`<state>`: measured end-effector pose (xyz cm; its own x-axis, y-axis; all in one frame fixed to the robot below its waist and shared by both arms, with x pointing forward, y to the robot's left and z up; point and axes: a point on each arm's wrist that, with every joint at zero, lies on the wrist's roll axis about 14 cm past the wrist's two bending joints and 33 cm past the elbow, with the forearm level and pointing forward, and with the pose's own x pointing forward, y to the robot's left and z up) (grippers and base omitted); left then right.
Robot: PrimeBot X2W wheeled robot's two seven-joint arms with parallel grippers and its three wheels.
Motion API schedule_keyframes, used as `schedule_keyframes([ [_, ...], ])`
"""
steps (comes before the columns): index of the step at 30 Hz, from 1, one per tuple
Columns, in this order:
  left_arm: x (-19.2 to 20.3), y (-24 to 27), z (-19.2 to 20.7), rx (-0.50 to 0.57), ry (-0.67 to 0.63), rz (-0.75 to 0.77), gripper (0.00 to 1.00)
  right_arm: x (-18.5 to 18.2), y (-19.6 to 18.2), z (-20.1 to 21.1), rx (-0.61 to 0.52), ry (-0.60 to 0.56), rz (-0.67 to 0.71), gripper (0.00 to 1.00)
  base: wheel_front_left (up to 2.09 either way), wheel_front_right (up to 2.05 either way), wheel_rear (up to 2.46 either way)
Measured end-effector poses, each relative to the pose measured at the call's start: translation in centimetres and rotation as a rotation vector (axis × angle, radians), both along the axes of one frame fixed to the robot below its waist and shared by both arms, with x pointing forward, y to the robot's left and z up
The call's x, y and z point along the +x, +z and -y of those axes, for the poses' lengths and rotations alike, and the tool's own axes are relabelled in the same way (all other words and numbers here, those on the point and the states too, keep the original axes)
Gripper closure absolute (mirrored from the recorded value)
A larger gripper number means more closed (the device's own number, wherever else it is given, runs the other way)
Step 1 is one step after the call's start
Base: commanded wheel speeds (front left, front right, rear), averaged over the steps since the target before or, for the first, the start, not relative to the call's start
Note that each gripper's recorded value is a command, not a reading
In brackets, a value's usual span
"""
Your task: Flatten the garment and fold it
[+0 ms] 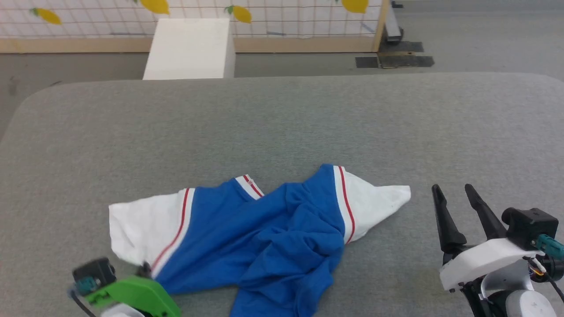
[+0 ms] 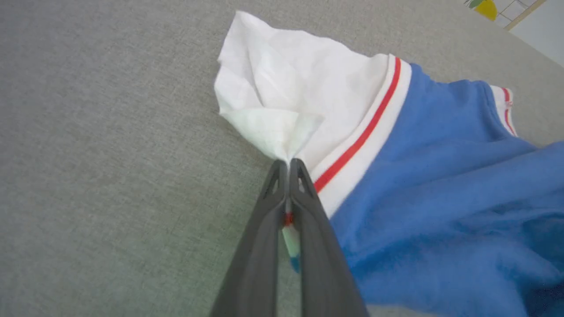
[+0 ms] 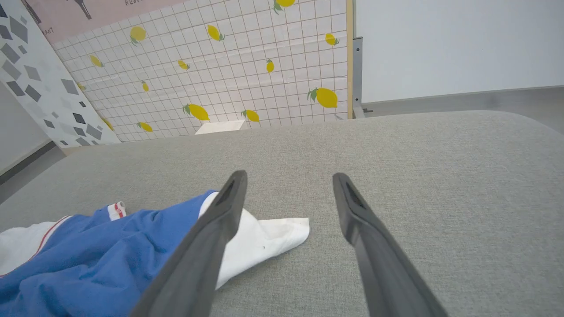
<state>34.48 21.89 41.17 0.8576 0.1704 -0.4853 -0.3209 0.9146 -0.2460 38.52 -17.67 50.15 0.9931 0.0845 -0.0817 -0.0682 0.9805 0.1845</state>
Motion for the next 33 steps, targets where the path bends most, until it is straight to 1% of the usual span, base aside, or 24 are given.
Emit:
schedule_keyframes([
  [1,-0.8,-0.8,0.2,-0.023,0.006,-0.024,0.44,0.2,-0.2,-0.3,-0.001,0.01,-0.009,0.0,0.0,0.0,0.0],
  [2,-1.4,-1.5,0.5,-0.052,0.01,-0.052,0.0,0.3,-0.3,-0.5,-0.001,0.017,-0.016,0.0,0.0,0.0,0.0],
  [5,-2.9,-3.0,1.6,-0.099,-0.008,-0.105,0.0,0.6,-0.8,-1.1,-0.004,0.037,-0.043,0.0,0.0,0.0,0.0],
  [9,-2.8,-1.9,0.7,-0.072,0.006,-0.034,0.0,1.0,-0.9,-1.7,-0.002,0.055,-0.047,0.0,0.0,0.0,0.0],
  [12,-2.1,-0.3,-0.8,-0.008,0.005,0.038,0.0,1.1,-1.0,-2.1,-0.001,0.067,-0.051,0.0,0.0,0.0,0.0],
  [15,-1.2,1.5,-2.6,0.091,-0.032,0.091,0.0,1.1,-1.0,-2.2,-0.001,0.068,-0.051,0.0,0.0,0.0,0.0],
  [18,0.0,2.7,-4.0,0.165,-0.082,0.102,0.0,1.2,-1.2,-2.1,-0.001,0.066,-0.054,0.0,0.0,0.0,0.0],
  [21,1.7,3.8,-4.8,0.207,-0.136,0.112,0.0,1.2,-1.7,-1.9,-0.001,0.06,-0.066,0.0,0.0,0.0,0.0],
  [24,3.3,3.7,-5.4,0.222,-0.174,0.089,0.0,1.4,-2.0,-1.8,-0.002,0.056,-0.075,0.0,0.0,0.0,0.0],
  [29,4.7,1.2,-5.9,0.208,-0.199,-0.038,0.0,1.9,-2.6,-1.2,-0.01,0.039,-0.09,0.0,0.0,0.0,0.0],
  [33,5.0,-1.4,-5.6,0.159,-0.21,-0.141,0.0,1.9,-3.2,-0.4,-0.018,0.017,-0.105,0.0,0.0,0.0,0.0],
])
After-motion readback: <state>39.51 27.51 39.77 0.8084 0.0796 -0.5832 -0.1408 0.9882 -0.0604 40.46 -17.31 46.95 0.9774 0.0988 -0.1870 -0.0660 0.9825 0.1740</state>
